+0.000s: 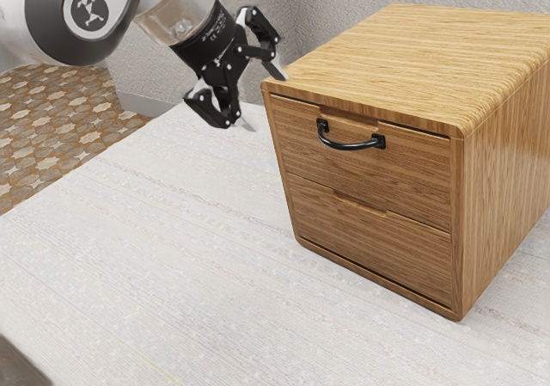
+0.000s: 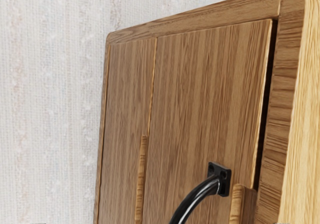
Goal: Pull the drawer handle with one arm to open the drawer
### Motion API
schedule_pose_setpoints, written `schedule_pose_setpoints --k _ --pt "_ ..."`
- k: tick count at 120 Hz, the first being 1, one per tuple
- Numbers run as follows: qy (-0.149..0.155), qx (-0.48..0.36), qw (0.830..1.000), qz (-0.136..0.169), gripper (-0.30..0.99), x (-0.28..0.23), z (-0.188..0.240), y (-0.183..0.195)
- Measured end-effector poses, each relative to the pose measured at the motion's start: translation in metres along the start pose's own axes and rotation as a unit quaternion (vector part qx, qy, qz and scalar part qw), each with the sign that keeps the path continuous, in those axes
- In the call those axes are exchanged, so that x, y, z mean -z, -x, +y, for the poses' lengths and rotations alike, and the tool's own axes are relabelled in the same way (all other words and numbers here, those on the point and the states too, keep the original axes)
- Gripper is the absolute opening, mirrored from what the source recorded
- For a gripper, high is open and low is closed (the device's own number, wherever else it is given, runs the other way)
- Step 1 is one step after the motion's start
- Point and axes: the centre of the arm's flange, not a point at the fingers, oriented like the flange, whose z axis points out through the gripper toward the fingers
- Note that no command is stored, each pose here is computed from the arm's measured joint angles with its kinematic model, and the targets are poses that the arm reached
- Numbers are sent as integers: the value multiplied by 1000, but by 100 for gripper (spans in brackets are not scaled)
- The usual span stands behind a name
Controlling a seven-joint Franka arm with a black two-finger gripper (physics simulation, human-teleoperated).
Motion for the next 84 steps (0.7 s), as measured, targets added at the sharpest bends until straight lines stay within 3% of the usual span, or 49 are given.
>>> schedule_pose_setpoints --k 17,47,84 --pt "30 23 999 14 47 -12 -7 -33" --pt "61 -13 998 3 38 -11 -25 1" --pt "62 -45 997 -2 36 -32 -40 24"
